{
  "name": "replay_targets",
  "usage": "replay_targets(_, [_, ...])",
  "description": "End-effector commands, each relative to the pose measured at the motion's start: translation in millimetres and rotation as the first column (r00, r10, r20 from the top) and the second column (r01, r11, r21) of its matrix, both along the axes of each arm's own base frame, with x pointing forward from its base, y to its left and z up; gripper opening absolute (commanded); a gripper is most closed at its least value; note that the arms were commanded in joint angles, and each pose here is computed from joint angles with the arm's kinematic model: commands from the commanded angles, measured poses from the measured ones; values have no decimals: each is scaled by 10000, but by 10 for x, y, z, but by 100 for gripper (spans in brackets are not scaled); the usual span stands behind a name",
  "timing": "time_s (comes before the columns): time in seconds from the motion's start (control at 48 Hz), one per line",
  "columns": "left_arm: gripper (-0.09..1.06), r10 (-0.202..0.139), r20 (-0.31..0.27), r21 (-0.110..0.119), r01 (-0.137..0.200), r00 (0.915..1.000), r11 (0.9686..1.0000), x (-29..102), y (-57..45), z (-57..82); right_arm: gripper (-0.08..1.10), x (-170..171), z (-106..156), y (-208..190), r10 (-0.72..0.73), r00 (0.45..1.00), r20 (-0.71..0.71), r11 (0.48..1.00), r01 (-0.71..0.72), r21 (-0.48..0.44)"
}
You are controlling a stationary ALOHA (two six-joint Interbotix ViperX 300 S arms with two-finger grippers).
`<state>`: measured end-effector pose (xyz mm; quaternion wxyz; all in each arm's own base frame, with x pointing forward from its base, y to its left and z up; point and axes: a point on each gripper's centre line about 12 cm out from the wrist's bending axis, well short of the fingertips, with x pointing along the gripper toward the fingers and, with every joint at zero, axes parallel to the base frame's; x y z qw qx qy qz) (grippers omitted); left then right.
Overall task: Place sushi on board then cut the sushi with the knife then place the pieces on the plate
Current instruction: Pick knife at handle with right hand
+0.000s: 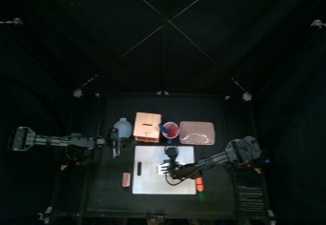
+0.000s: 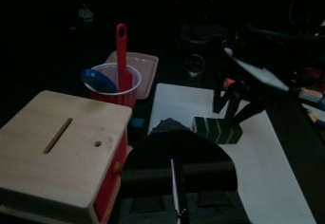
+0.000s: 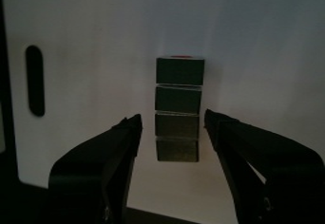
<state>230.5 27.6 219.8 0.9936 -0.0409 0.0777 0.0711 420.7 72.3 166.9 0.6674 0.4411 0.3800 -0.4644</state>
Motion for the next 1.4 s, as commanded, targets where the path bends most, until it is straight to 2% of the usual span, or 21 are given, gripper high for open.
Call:
replay_targets(0.021, [-2, 56, 197, 35, -57, 9998, 10000, 26, 17, 62, 88, -51, 477, -98, 684, 9954, 668, 9976, -674, -173])
replay_targets(0.333, [-2, 42, 188, 104, -44, 9998, 9999, 22, 18, 60, 88, -243, 1280, -547, 3576, 9278, 1068, 9311, -3453, -1180])
replay_targets(0.542, [-2, -81, 491, 430, 59, 9988, 9991, -12, 12, 140, 88, -509, 1661, -1083, 4461, 8870, 1196, 8938, -4346, -1106])
replay_targets(0.646, [-2, -89, 580, 455, 63, 9983, 9989, -38, 9, 152, 88, -619, 1808, -1347, 4920, 8623, 1197, 8678, -4749, -1461])
replay_targets(0.812, [-2, 2, 656, 464, -32, 9978, 9989, -45, 29, 172, 88, -750, 1855, -1711, 5723, 8195, 309, 8105, -5594, -1738])
replay_targets(0.979, [-2, 194, 673, 452, -224, 9975, 9987, -49, 71, 178, 88, -749, 1870, -1993, 6704, 7403, -502, 7262, -6685, -1603])
replay_targets(1.104, [-2, 364, 690, 439, -395, 9969, 9983, -57, 109, 181, 88, -692, 1845, -2172, 7205, 6915, -512, 6856, -7215, -974])
replay_targets(1.25, [-2, 512, 694, 411, -542, 9963, 9977, -62, 141, 181, 87, -572, 1698, -2332, 7778, 6263, -527, 6281, -7775, 300])
replay_targets(1.396, [-2, 591, 681, 394, -619, 9959, 9973, -68, 158, 175, 87, -457, 1645, -2440, 8139, 5752, -817, 5806, -8106, 767])
